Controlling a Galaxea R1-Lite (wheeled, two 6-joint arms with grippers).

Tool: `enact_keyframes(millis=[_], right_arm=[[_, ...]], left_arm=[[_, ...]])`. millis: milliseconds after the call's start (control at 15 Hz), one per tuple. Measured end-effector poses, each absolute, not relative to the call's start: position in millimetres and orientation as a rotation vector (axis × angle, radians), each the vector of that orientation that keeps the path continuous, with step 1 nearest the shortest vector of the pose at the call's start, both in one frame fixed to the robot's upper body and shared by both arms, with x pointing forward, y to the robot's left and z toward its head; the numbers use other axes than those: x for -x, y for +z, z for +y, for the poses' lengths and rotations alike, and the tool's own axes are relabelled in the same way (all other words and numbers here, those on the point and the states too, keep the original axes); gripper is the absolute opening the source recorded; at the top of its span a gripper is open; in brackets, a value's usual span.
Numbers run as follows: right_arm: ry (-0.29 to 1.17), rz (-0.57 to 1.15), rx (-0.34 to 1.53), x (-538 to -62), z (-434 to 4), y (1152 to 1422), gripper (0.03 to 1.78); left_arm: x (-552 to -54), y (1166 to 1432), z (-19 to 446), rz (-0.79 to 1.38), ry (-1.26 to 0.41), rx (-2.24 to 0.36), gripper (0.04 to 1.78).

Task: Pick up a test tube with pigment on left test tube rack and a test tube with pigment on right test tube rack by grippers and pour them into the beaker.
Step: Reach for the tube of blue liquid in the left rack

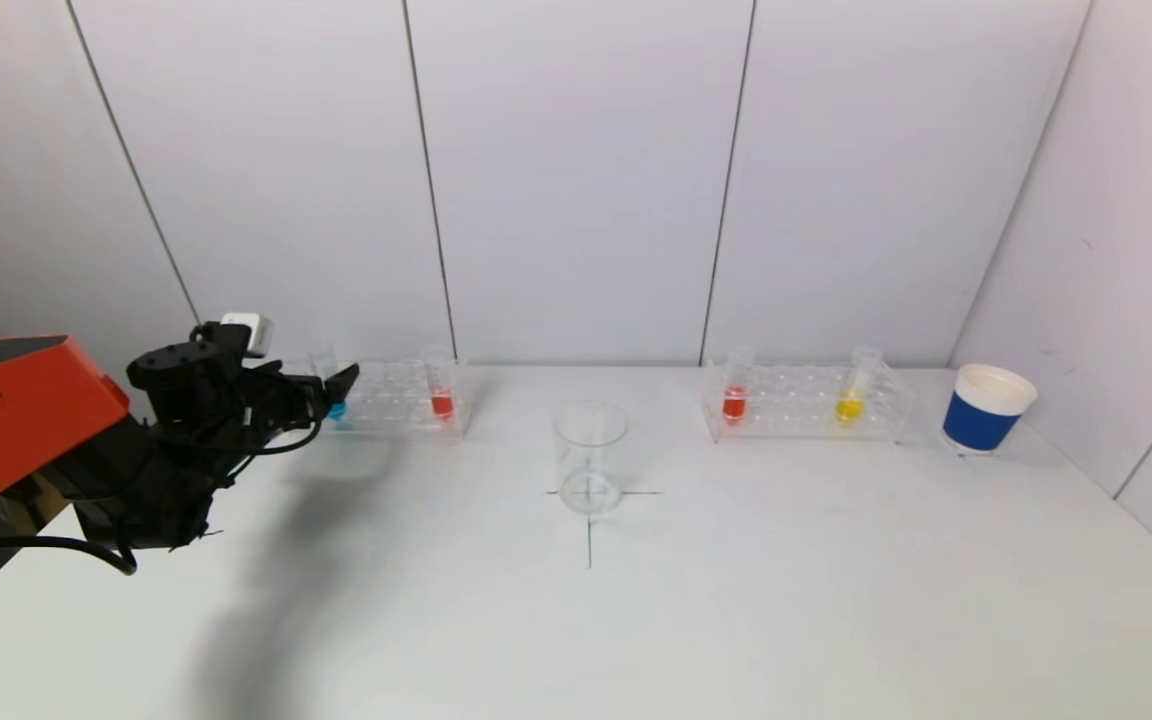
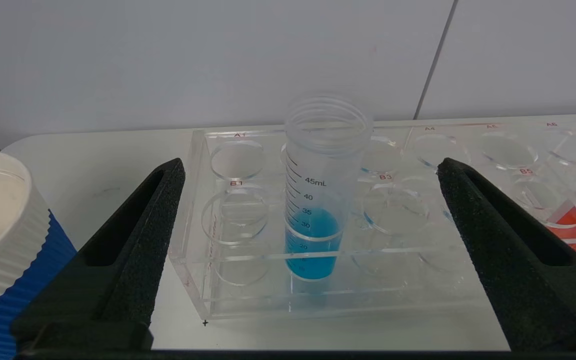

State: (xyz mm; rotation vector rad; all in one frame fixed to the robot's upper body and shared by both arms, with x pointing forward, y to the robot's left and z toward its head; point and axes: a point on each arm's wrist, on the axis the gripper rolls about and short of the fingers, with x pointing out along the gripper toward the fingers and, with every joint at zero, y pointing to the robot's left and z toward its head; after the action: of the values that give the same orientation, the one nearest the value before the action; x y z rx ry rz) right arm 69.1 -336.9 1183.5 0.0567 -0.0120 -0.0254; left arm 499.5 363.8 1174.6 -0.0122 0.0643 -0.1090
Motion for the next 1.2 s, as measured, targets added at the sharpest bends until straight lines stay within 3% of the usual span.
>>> enact_keyframes(millis=[1200], right_arm=[[-0.025, -0.012, -0.056, -69.1, -336.9, 1183.5, 1.76]], left_arm=[[-513.0, 1173.0, 362.6, 0.035, -0.113, -0.045, 1.76]])
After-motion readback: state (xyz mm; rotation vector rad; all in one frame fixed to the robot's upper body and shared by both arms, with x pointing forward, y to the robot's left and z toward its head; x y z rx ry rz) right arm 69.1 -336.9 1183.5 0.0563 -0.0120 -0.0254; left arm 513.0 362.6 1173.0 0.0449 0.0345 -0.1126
